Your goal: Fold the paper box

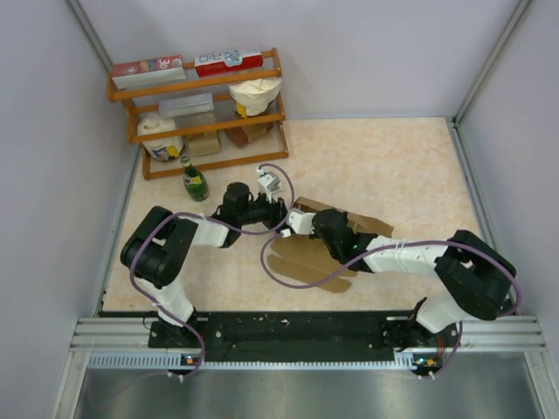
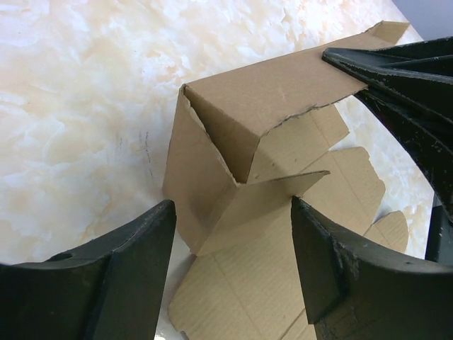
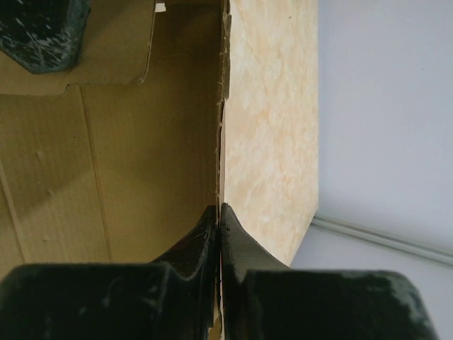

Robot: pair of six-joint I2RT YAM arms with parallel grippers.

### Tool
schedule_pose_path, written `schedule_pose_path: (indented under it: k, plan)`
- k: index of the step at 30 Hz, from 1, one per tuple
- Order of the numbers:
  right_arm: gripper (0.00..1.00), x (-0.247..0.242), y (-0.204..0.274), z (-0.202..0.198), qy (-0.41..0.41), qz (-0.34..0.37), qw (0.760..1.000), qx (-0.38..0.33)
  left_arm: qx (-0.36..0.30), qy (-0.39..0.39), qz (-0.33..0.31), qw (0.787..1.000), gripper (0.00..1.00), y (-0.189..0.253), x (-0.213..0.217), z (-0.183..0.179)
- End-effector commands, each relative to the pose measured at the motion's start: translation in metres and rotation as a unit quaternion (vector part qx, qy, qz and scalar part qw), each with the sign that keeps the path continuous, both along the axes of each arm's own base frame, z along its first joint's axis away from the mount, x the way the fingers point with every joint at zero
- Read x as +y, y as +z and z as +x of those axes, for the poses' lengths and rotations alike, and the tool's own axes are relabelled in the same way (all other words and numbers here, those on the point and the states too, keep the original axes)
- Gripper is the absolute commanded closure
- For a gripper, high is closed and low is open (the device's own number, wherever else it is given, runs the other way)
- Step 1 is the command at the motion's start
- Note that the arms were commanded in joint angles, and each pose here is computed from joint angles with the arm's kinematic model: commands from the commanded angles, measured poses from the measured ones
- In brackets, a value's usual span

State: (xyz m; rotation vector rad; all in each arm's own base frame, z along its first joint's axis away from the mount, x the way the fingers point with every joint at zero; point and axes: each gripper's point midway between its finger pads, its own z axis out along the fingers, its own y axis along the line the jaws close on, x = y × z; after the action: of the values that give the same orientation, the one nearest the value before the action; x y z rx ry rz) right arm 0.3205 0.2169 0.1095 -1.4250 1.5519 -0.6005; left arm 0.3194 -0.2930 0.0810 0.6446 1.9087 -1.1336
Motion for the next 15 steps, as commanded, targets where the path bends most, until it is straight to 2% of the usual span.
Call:
schedule_pose_path:
  k: [1, 15]
  plan:
    - [1.0, -0.0063, -0.0105, -0.0047, -0.01, -0.023, 1.0, -0.008, -0.024, -0.003, -0.007, 1.0, 0.3, 0.005, -0.0017, 0.0008]
    - [1.0, -0.0022, -0.001, -0.0076, -0.005, -0.006, 0.999, -0.032, -0.015, -0.017, -0.006, 1.0, 0.29, -0.0034, -0.008, -0.0071]
